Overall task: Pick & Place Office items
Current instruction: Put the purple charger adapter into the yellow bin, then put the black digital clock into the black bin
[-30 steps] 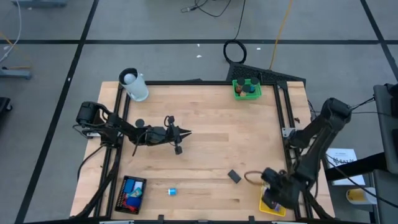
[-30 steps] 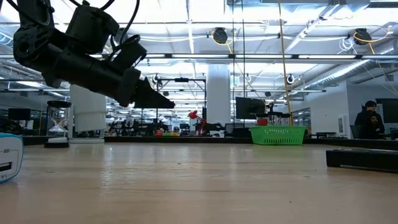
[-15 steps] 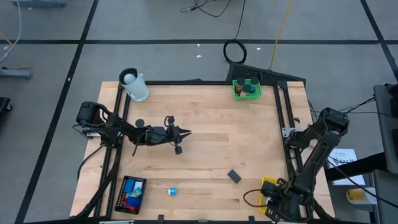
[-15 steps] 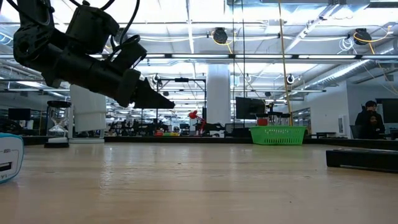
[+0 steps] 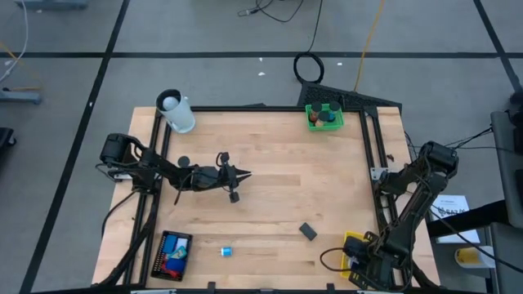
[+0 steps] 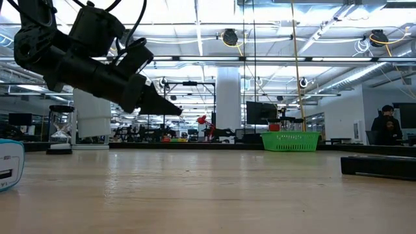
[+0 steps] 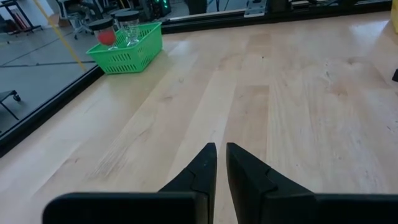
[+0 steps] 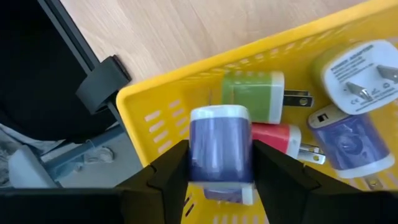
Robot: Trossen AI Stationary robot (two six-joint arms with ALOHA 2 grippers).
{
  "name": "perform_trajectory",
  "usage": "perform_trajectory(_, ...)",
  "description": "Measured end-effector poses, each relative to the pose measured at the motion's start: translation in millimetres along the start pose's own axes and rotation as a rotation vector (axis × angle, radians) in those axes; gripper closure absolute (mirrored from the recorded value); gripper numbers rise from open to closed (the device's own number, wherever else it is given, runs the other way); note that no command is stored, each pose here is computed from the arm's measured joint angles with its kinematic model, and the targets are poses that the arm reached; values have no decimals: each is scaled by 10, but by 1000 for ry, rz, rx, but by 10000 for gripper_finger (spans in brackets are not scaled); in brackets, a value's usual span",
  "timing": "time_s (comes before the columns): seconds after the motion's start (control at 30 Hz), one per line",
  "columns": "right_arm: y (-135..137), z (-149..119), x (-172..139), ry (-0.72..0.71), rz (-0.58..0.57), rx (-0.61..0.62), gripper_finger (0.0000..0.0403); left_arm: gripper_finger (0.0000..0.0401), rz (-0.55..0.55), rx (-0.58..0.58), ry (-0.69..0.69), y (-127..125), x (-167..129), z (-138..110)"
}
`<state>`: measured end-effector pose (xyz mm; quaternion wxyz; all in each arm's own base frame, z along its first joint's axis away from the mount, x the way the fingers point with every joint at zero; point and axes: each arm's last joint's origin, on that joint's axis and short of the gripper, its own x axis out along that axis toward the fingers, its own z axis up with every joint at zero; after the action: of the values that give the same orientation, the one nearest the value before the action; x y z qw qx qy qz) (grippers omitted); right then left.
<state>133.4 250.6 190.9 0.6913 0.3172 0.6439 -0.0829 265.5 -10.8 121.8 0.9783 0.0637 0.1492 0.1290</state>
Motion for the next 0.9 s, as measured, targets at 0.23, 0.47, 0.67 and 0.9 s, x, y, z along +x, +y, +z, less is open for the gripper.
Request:
perform_trajectory(0.23,0,2,0,2,0,26,242,357,-1,2,6,0,0,-6)
perform_trajectory(0.47,19,24,0,75,11,42,240,357,-37,1,13,-11,0,-15)
perform_trajectory(0.67,27,63,-4,156,10,48,281,357,-36,5,14,-10,0,-16)
perform_trajectory(0.9,30,153,-144,170,61,80,356,357,-39,7,20,-12,0,-22)
